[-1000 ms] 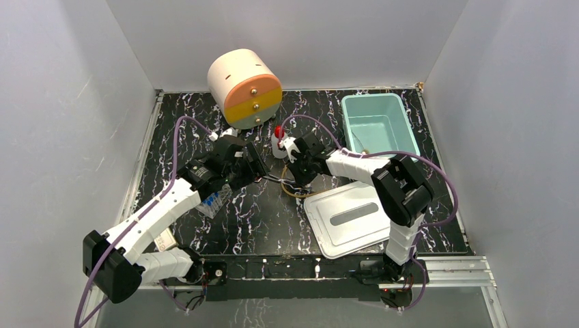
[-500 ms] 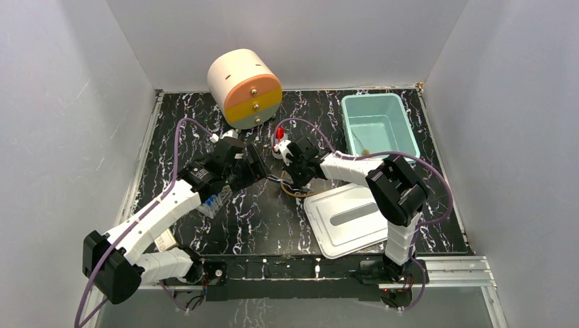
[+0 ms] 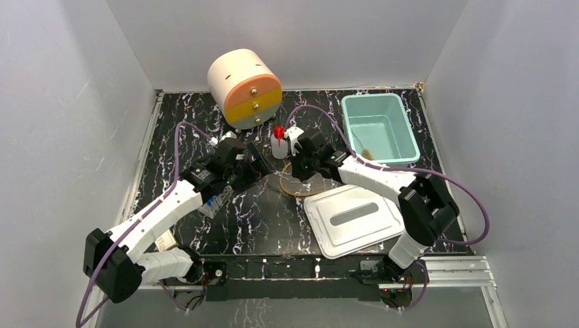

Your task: Organize the chemistry lab equipment

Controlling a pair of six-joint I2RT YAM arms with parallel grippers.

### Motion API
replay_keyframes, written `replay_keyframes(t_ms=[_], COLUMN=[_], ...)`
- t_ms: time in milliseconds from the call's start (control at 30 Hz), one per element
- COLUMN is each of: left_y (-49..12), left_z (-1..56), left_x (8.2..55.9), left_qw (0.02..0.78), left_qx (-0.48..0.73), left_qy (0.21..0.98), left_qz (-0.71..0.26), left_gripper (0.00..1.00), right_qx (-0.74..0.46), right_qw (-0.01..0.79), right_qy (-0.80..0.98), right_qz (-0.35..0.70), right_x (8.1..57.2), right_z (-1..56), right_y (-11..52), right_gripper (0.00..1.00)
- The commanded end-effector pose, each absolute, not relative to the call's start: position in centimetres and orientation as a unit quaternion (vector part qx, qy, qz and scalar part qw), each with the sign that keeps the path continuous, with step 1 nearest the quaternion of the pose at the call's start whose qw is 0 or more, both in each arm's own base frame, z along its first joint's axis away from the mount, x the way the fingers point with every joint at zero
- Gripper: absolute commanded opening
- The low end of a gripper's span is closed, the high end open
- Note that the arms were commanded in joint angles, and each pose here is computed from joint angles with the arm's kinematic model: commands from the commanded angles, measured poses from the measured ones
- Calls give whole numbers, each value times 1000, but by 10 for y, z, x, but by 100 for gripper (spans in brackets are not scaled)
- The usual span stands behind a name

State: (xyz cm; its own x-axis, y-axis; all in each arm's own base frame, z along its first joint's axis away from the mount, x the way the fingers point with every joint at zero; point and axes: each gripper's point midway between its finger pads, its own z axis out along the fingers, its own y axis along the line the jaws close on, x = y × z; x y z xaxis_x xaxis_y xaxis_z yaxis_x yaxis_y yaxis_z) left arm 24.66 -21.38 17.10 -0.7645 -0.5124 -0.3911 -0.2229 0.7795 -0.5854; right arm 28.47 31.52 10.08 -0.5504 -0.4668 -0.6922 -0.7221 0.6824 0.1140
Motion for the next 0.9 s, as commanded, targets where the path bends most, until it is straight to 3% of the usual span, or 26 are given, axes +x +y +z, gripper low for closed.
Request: replay_keyframes(t_ms=[0, 433, 733, 867], left_y=[-226, -231, -251, -246], left_z=[173, 95, 75, 63], left_x=[261, 278, 285, 286], left_qw=[274, 215, 211, 217], left_qx=[-235, -288, -265, -266], left_qy=[888, 912, 917, 920], left_qz=[-287, -198, -210, -191], left_gripper=[88, 90, 90, 82], right_qx=[-293, -182, -129, -119], right_qw=[333, 282, 263, 259], right_qy=[860, 901, 914, 915], right_qz=[251, 274, 282, 285], right_x=[274, 243, 231, 228], right_z=[122, 112, 120, 121], right_y=[324, 312, 319, 322], right_gripper=[0, 0, 0, 0])
